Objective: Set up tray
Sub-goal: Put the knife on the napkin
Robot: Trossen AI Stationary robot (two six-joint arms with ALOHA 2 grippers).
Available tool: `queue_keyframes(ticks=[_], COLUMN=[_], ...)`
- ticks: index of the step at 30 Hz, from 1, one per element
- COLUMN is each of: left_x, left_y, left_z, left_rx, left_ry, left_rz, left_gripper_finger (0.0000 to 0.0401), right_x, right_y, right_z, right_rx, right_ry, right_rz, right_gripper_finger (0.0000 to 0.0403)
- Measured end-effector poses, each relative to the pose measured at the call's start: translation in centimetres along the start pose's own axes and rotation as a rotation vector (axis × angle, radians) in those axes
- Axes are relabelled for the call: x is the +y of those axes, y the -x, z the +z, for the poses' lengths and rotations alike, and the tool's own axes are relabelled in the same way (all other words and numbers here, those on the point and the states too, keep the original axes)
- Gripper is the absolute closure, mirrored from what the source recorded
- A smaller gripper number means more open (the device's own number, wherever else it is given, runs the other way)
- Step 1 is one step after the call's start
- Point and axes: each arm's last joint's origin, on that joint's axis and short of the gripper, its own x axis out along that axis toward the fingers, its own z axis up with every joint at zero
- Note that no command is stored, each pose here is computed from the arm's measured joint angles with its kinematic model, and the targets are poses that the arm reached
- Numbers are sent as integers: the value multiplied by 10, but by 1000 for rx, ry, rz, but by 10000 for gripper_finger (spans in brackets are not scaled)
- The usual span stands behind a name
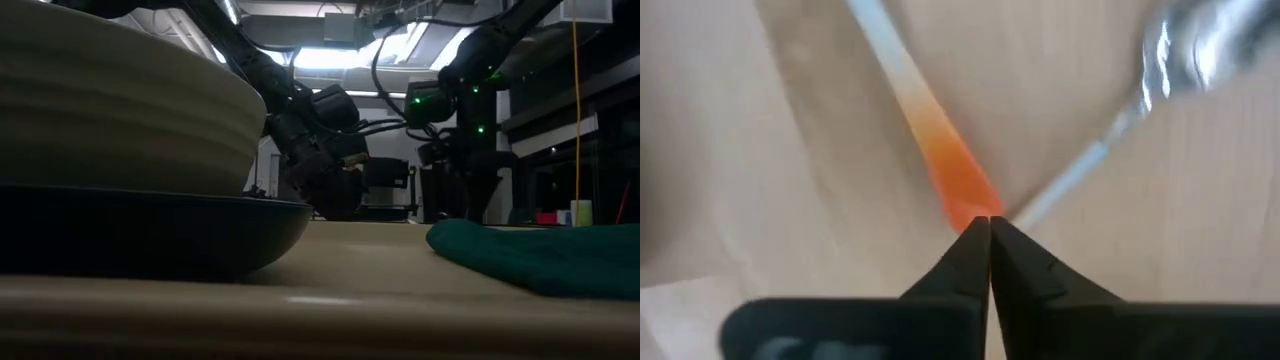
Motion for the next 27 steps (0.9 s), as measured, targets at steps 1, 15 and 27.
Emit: queue_keyframes(ticks=[1, 15, 27], left_x=[0, 0, 1], left_y=[0, 0, -1], left_z=[0, 0, 2], left_rx=[0, 1, -17], left_ry=[1, 12, 1], left_rz=[0, -4, 32], left_gripper_finger=[399, 399, 399], right_x=[-1, 2, 4], right_y=[-1, -20, -25], right_z=[-3, -24, -27], right_rx=[4, 46, 20], right_ry=[-32, -207, -219], right_rz=[8, 33, 84], right_gripper_finger=[395, 394, 393])
